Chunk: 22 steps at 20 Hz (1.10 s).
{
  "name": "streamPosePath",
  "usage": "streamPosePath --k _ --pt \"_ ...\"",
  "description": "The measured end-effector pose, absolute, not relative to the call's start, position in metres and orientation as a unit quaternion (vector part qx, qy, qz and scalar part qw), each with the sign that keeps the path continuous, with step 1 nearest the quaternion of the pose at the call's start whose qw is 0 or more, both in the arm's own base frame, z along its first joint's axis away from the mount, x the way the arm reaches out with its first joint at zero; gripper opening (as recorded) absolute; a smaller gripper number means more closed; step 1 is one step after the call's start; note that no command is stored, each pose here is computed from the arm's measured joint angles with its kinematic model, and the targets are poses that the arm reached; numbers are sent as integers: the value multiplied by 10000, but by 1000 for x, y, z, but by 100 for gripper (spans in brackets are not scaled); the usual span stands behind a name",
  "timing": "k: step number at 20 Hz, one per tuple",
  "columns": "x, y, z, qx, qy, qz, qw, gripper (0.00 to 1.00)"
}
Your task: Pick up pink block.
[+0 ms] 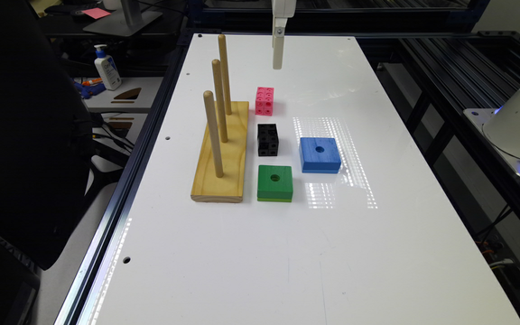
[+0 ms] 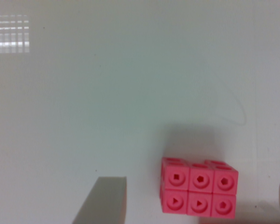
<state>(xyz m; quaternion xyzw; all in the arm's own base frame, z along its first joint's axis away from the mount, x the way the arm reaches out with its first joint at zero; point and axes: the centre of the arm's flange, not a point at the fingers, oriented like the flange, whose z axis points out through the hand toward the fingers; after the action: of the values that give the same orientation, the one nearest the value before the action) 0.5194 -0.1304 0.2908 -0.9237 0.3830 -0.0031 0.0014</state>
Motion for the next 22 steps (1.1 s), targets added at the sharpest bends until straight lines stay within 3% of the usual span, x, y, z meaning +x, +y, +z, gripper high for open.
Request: streamPosePath --k 4,10,17,22 --pt "519 -129 271 -9241 3822 10 14 100" --pt "524 -128 237 -9245 3811 -24 35 100" --pt "532 -115 241 -9261 3771 -89 85 100" --pt "535 -108 242 -9264 3762 -97 107 100"
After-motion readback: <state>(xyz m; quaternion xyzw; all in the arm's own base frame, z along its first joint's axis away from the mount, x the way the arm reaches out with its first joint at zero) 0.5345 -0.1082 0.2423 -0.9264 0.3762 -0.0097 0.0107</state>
